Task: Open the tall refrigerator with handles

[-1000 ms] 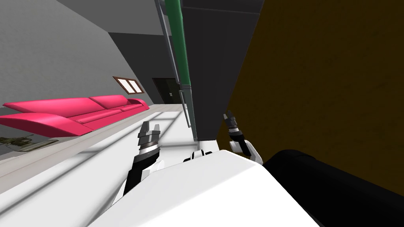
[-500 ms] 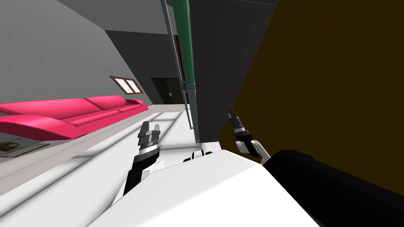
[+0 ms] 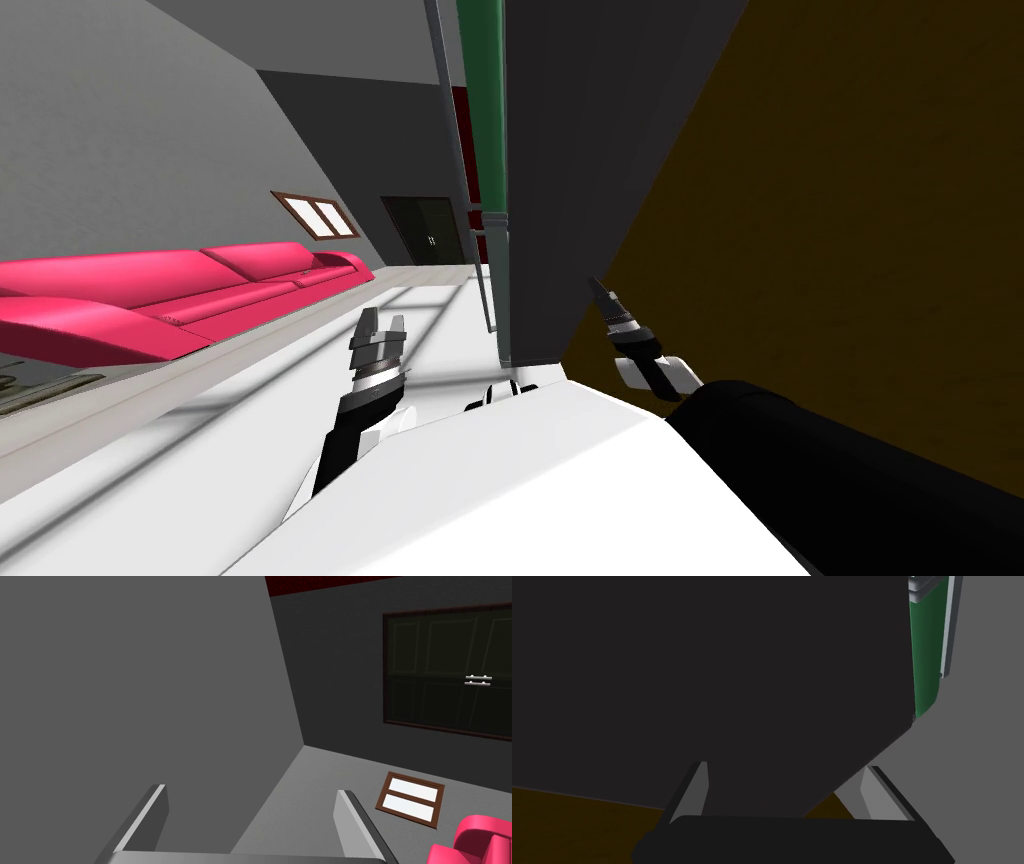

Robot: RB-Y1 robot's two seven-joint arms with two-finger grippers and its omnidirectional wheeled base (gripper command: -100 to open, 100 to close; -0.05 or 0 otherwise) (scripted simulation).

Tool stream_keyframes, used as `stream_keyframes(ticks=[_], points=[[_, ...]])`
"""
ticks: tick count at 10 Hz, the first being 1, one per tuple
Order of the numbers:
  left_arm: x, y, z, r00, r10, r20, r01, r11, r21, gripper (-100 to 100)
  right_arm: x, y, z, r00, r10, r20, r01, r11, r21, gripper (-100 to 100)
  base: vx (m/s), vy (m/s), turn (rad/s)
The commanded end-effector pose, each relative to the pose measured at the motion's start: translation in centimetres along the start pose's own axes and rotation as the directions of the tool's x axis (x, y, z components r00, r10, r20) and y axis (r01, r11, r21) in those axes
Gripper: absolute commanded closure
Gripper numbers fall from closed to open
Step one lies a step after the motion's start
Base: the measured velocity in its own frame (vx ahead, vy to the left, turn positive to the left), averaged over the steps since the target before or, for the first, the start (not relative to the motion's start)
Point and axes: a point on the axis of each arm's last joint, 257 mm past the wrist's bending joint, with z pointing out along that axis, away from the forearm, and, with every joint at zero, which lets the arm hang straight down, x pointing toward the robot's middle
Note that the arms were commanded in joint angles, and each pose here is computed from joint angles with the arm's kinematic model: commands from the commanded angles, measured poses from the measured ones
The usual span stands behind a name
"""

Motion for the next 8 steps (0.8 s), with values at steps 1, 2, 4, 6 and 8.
stream_keyframes(ticks=[1, 2, 4, 6, 8], points=[[0.0, 0.0, 0.0, 1.0, 0.0, 0.0, 0.0, 1.0, 0.0, 0, -1.6, -0.5, -0.2, 0.991, -0.135, -0.02, 0.135, 0.991, 0.015, -100, 0.102, 0.086, -0.018], [0.0, 0.0, 0.0, 1.0, 0.0, 0.0, 0.0, 1.0, 0.0, 0, -1.9, -0.5, -0.2, 0.99, -0.142, -0.017, 0.143, 0.99, 0.017, -100, 0.081, 0.077, -0.017], [0.0, 0.0, 0.0, 1.0, 0.0, 0.0, 0.0, 1.0, 0.0, 0, -3.0, -0.8, -0.3, 0.972, -0.232, -0.033, 0.233, 0.972, 0.026, -100, 0.089, 0.092, -0.019], [0.0, 0.0, 0.0, 1.0, 0.0, 0.0, 0.0, 1.0, 0.0, 0, -4.2, -1.2, -0.4, 0.946, -0.321, -0.049, 0.323, 0.946, 0.034, -100, 0.111, 0.092, -0.02], [0.0, 0.0, 0.0, 1.0, 0.0, 0.0, 0.0, 1.0, 0.0, 0, -5.4, -1.5, -0.5, 0.911, -0.408, -0.065, 0.411, 0.911, 0.042, -100, 0.097, 0.1, -0.019]])
